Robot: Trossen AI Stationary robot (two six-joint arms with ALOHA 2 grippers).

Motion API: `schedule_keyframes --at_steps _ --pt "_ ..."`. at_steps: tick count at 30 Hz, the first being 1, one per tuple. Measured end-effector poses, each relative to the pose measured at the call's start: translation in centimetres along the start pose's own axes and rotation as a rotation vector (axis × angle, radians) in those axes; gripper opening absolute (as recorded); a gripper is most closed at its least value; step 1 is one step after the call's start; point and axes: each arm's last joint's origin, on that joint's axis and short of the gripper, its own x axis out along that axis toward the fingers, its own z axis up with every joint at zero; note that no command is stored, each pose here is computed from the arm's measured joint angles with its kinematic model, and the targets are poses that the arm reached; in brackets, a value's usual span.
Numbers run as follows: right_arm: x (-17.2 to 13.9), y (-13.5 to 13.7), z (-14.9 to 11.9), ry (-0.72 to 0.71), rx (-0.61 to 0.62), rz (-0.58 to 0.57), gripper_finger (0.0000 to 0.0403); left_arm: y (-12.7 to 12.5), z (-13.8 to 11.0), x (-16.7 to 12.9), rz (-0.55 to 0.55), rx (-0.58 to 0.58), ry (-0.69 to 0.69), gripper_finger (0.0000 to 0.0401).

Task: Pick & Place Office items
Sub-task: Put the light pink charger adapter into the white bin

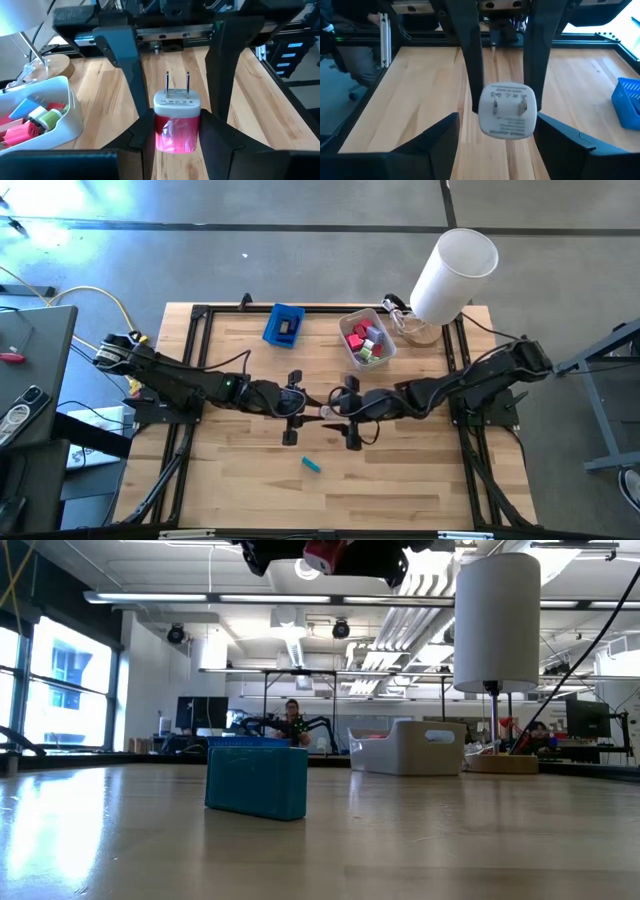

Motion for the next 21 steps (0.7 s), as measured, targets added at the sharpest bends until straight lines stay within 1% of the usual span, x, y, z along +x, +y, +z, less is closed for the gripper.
schedule_keyframes --at_steps 21 --pt "1.2 -0.7 -0.5 0.014 0.001 0.006 0.0235 -0.1 -0.3 0.5 -0.001 0.007 0.003 0.0111"
